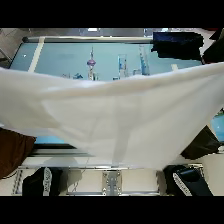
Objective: Fold the shirts.
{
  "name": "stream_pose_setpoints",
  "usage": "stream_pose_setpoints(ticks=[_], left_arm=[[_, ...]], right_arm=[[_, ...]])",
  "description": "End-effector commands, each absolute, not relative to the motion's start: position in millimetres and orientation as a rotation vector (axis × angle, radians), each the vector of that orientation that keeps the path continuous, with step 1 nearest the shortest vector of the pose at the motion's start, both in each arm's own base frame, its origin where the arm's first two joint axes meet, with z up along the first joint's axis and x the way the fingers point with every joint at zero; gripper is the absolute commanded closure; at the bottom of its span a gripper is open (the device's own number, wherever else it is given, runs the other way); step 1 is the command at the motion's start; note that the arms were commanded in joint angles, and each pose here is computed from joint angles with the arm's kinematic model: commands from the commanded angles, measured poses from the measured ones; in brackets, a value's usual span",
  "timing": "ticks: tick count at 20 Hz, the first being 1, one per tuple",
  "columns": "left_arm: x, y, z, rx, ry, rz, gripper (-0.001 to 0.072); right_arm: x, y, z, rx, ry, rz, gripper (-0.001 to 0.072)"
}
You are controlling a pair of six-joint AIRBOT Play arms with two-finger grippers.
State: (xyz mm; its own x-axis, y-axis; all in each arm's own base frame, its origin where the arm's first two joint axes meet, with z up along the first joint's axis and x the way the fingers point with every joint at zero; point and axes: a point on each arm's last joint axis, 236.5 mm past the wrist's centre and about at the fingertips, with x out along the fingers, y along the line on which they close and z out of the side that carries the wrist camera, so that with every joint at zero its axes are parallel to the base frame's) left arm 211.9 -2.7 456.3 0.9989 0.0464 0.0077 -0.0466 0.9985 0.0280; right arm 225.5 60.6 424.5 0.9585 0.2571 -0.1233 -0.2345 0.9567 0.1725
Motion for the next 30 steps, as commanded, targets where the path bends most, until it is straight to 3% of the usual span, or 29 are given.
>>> stream_pose_setpoints(ticks=[1,8,11,15,18,21,25,30], left_arm=[[270.7,20.5,378.6,-0.082,0.319,0.000,0.0700],[402.6,56.7,196.2,-0.264,0.838,-0.116,0.0698],[450.1,54.9,88.5,-0.351,1.046,-0.154,0.0698],[507.6,63.1,-1.7,-0.387,1.054,-0.095,0.0698],[535.7,67.6,-0.6,-0.297,0.947,-0.079,0.0698],[534.5,66.6,19.6,-0.275,0.915,-0.080,0.0698],[489.7,72.2,6.9,-0.163,1.079,-0.084,0.0699],[434.3,58.6,-49.4,-0.205,1.231,-0.089,0.0699]], right_arm=[[272.6,30.3,375.9,0.049,0.339,0.087,0.0704],[435.7,51.8,159.5,-0.040,0.845,0.048,0.0704],[499.5,80.5,77.0,0.027,0.883,0.099,0.0704],[555.8,101.3,19.7,0.130,0.814,0.119,0.0703],[568.9,92.6,24.5,0.126,0.794,0.103,0.0703],[558.6,78.0,37.6,0.107,0.864,0.084,0.0703],[520.4,69.9,20.1,0.041,1.031,0.074,0.0704],[468.1,90.3,-40.3,0.011,1.220,0.118,0.0704]])
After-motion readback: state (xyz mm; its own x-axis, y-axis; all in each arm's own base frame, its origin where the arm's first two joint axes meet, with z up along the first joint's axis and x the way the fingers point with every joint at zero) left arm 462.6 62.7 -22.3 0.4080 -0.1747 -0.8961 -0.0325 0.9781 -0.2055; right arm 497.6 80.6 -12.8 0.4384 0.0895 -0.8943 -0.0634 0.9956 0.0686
